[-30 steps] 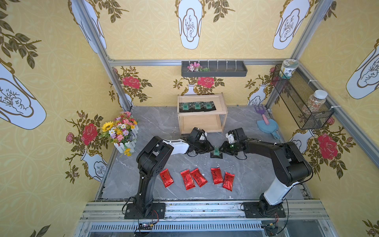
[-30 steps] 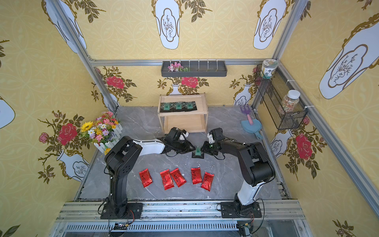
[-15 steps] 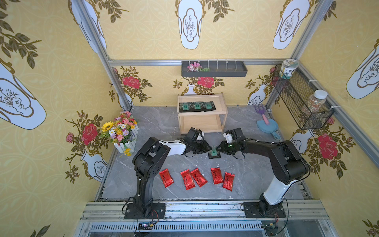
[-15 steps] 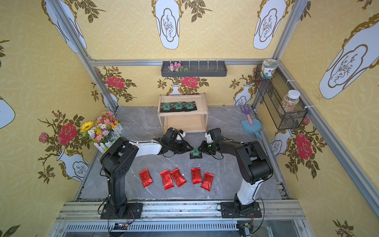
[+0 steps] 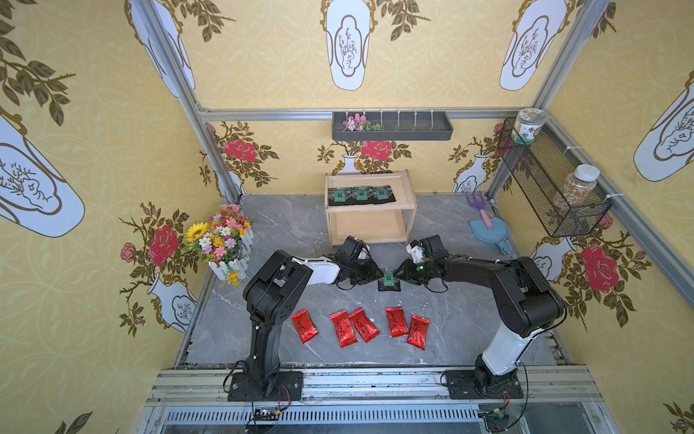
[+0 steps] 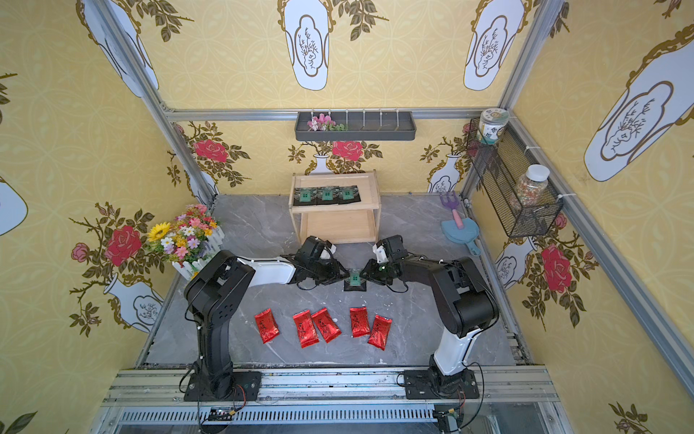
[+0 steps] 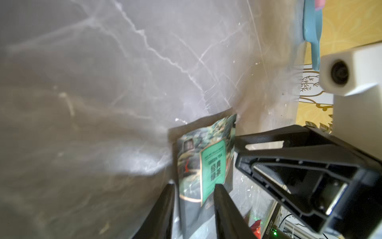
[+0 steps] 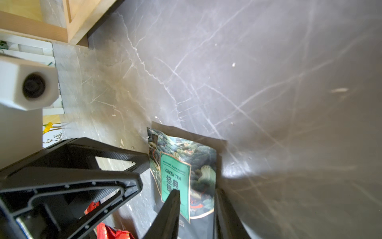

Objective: Place the tea bags on the shelf by color
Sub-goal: Pick up the tea bag from the center of the board.

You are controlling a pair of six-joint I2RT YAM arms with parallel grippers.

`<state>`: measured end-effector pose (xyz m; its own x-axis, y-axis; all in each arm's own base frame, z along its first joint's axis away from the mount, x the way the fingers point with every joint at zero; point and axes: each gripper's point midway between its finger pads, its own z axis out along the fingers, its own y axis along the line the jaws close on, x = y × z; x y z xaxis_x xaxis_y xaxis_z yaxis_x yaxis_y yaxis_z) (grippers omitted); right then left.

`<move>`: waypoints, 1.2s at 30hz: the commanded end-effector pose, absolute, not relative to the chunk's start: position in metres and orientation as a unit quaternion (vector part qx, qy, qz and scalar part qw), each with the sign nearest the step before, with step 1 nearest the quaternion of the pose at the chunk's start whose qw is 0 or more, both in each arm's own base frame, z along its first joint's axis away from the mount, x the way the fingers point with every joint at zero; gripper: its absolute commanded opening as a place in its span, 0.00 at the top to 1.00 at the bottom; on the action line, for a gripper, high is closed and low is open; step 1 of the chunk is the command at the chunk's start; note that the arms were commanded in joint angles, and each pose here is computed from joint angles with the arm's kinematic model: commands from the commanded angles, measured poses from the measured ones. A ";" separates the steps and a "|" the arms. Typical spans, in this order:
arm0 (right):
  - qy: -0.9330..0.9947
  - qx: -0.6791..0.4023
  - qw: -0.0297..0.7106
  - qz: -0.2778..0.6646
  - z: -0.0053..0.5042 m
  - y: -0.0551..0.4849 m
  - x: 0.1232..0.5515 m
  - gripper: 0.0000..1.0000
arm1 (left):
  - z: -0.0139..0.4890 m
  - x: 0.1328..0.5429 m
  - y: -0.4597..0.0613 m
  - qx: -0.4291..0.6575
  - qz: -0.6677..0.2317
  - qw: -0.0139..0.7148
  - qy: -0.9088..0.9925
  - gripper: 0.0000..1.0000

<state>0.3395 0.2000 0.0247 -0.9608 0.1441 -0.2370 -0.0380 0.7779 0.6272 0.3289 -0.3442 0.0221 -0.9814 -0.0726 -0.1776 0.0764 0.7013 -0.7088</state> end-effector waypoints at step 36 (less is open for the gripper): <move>0.815 0.053 0.191 0.544 0.168 0.196 0.370 0.60 | 0.144 0.333 -0.352 0.025 -0.575 0.135 0.807 0.97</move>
<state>0.3669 0.1879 0.1343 -0.9177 0.2904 -0.2709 -0.0816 0.5298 0.8442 0.3340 -0.3491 0.1258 -0.9643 -0.1238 -0.2341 0.1671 0.4012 -0.9006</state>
